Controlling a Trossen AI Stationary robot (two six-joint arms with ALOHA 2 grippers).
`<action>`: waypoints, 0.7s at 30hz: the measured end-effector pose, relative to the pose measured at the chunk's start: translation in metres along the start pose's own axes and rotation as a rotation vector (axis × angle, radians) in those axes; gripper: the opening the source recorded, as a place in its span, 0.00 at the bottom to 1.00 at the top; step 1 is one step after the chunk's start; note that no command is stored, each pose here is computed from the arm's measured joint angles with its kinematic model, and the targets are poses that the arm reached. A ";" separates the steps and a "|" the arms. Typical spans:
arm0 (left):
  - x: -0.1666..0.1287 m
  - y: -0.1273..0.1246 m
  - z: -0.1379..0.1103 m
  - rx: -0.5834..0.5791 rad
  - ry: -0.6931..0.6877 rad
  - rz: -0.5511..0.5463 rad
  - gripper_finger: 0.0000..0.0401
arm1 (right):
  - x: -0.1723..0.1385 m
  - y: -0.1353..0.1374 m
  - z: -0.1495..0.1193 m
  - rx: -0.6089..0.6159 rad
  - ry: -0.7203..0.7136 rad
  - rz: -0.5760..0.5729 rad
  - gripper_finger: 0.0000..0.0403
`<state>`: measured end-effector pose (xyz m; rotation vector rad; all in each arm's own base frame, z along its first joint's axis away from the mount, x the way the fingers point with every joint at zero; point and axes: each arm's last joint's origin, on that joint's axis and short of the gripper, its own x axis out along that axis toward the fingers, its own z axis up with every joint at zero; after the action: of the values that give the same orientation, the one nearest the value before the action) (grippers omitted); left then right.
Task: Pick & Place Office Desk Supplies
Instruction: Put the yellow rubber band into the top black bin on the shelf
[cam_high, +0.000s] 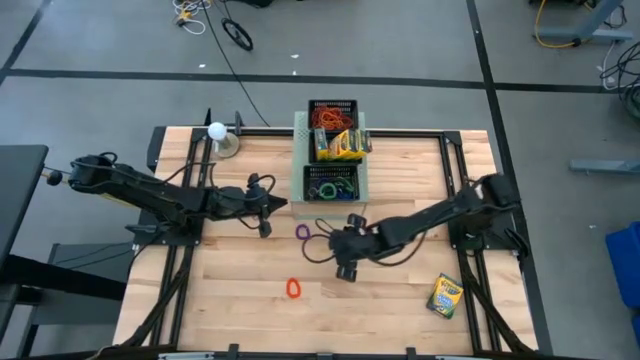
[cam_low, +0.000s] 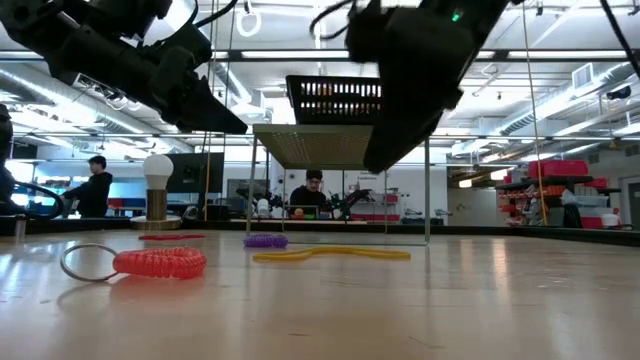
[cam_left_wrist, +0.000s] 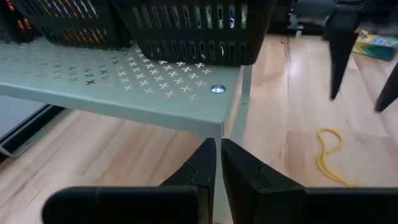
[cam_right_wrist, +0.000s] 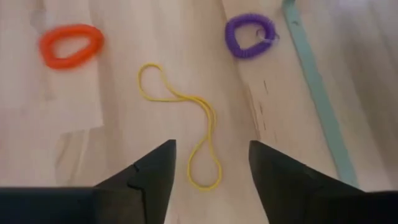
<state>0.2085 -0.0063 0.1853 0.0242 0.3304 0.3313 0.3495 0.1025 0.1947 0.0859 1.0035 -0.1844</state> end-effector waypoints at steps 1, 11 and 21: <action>0.000 0.000 0.000 0.000 -0.001 -0.003 0.09 | 0.005 -0.001 0.001 0.000 0.012 -0.007 0.54; 0.000 -0.001 0.000 -0.002 -0.002 -0.019 0.09 | 0.057 -0.005 -0.005 0.033 0.095 -0.020 0.46; 0.000 -0.001 0.000 -0.002 -0.002 -0.026 0.09 | 0.078 -0.002 -0.010 0.035 0.098 -0.012 0.26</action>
<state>0.2088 -0.0070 0.1855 0.0184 0.3283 0.3058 0.3817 0.0937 0.1241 0.1220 1.0984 -0.2108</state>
